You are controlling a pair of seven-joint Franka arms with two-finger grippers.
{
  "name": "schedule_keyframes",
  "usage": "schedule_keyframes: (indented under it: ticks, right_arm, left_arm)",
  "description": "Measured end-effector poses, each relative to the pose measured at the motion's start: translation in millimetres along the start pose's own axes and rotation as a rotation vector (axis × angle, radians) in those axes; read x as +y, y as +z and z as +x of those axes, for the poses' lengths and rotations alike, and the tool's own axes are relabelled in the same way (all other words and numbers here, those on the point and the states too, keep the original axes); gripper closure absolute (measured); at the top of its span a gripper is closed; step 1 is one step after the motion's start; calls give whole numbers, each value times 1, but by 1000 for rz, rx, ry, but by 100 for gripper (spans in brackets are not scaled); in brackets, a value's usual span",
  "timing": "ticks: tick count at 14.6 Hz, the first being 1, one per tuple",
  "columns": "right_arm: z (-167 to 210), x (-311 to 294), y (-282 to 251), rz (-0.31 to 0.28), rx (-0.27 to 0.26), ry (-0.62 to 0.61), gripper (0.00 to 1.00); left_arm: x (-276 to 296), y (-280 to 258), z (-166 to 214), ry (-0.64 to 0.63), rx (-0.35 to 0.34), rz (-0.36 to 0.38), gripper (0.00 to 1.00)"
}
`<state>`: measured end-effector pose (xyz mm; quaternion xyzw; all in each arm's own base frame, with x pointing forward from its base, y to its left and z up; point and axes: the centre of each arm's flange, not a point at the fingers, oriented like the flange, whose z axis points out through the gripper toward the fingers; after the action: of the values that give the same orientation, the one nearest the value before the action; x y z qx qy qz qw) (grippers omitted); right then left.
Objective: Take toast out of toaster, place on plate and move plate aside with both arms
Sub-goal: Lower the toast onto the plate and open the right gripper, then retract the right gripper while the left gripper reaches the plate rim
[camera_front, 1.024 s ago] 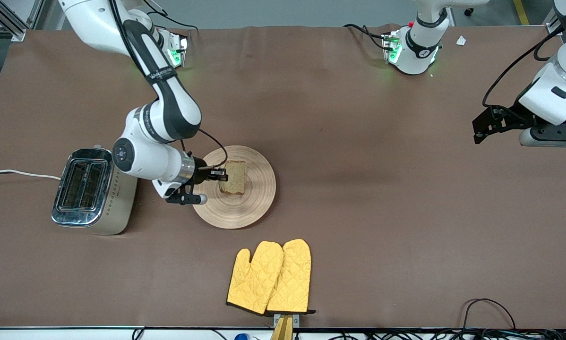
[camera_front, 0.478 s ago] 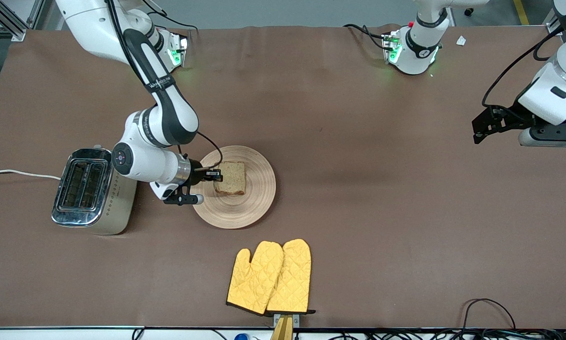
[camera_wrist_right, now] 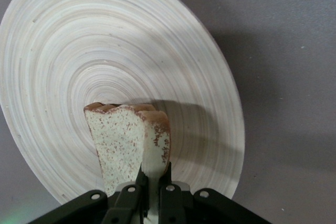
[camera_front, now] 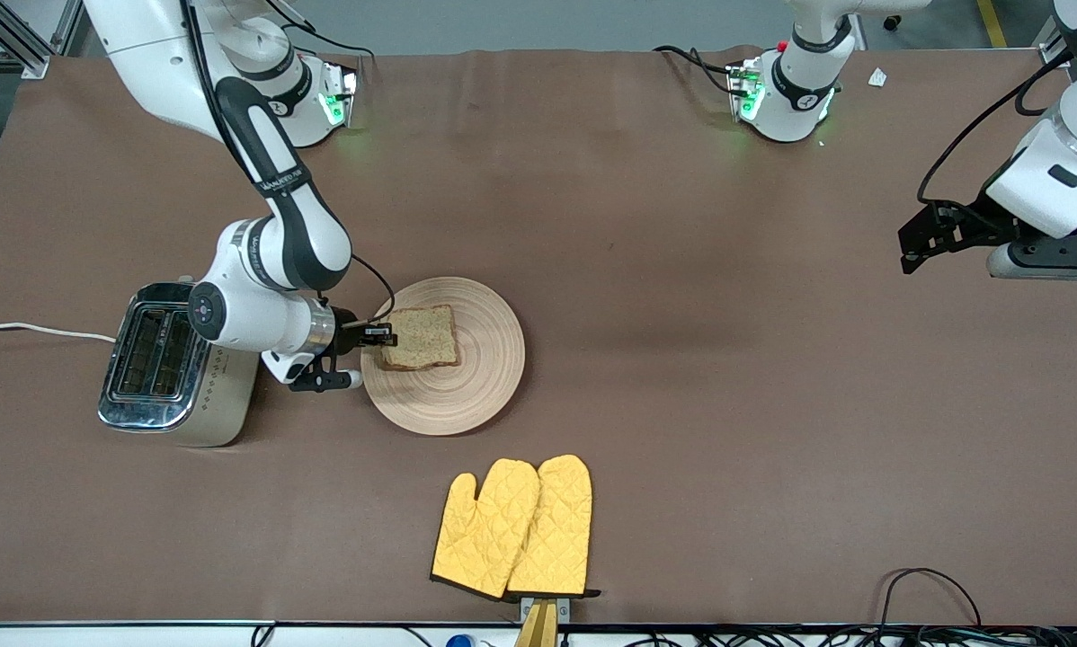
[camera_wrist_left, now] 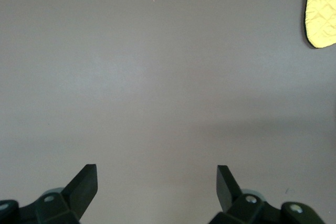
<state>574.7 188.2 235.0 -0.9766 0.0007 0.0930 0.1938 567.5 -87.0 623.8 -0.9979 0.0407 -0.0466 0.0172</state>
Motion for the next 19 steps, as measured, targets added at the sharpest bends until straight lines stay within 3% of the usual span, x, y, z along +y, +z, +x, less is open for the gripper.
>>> schedule_keyframes:
  ticks: [3, 4, 8, 13, 19]
  right_arm:
    - [0, 4, 0, 1, 0, -3, 90]
    - [1, 5, -1, 1, 1, -2, 86]
    - [2, 14, -4, -1, 5, -8, 48]
    - [7, 36, -13, -64, 9, -40, 0]
    - [11, 41, -52, -149, 48, -102, 0]
  left_arm:
    - [0, 0, 0, 0, 0, 0, 0]
    - [0, 0, 0, 0, 0, 0, 0]
    - [-4, 0, 0, -8, -1, 1, 0]
    - [-4, 1, 0, -7, -2, 1, 0]
    - [-5, 5, 0, -9, -16, 2, 0]
